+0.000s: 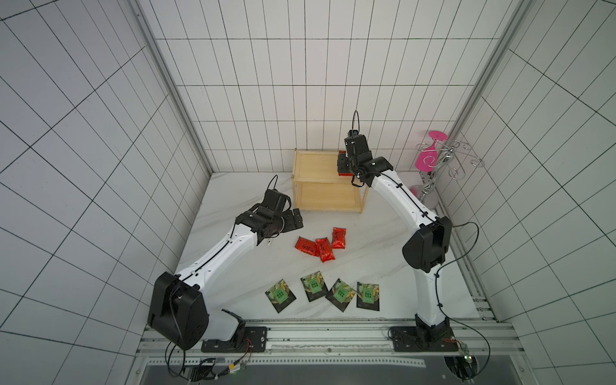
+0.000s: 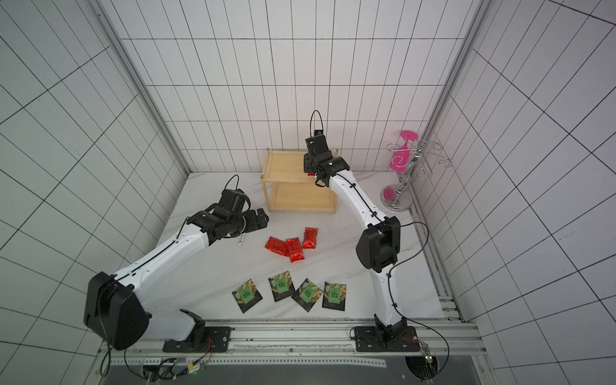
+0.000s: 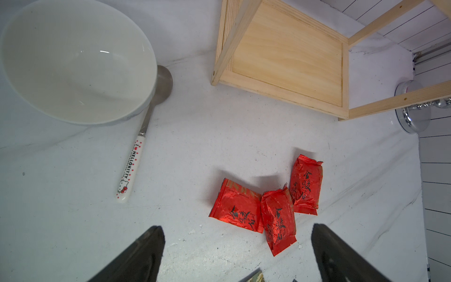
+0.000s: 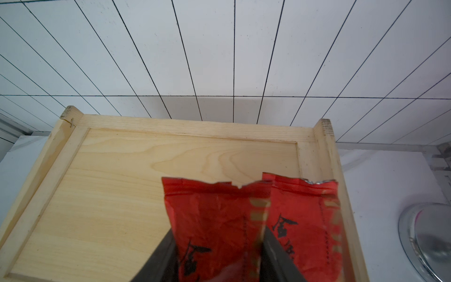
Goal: Place the tea bags on the shelf by color
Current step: Place the tea bag on the shelf.
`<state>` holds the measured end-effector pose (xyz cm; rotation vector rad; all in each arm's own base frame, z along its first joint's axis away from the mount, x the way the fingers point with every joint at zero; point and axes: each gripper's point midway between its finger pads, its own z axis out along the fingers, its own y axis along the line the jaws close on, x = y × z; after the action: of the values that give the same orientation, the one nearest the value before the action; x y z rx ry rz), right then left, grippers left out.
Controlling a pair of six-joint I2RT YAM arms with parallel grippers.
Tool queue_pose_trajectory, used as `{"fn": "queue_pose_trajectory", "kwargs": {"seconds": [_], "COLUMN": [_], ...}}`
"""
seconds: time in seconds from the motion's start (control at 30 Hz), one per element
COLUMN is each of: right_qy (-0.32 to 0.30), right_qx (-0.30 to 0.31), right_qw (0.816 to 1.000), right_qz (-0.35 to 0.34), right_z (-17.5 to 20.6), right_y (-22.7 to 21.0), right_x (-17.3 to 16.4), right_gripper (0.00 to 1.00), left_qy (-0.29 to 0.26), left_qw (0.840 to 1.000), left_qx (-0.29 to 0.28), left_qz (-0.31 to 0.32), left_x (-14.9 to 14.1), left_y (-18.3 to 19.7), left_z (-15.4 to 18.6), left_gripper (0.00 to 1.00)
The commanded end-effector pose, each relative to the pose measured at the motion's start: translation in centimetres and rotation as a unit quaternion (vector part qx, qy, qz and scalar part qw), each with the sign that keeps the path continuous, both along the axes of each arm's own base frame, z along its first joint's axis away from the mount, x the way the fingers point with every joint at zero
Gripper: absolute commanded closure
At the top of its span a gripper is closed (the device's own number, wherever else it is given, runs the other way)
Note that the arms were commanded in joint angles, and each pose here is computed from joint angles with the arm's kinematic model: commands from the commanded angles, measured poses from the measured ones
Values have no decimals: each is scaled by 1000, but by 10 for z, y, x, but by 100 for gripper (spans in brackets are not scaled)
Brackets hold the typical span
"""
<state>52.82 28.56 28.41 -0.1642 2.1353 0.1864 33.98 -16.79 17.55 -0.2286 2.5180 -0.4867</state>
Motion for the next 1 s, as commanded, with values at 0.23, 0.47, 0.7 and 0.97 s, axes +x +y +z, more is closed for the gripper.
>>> {"fn": "queue_pose_trajectory", "kwargs": {"seconds": [0.23,0.47,0.7,0.97], "right_qy": [-13,-14,-18,-25], "right_qx": [5,3,8,12], "right_qw": [1000,1000,1000,1000], "right_qz": [-17,-22,-17,-14], "right_z": [4,4,11,22], "right_y": [2,0,1,0], "right_x": [9,10,9,7], "right_gripper": [51,49,43,41], "left_qy": [-2,-1,-4,-4], "left_qw": [1000,1000,1000,1000], "left_qx": [-2,-2,-2,-1], "left_qz": [-3,-3,-2,-1], "left_x": [3,2,2,2], "left_y": [1,1,2,2], "left_z": [3,2,4,4], "left_gripper": [2,2,2,2]}}
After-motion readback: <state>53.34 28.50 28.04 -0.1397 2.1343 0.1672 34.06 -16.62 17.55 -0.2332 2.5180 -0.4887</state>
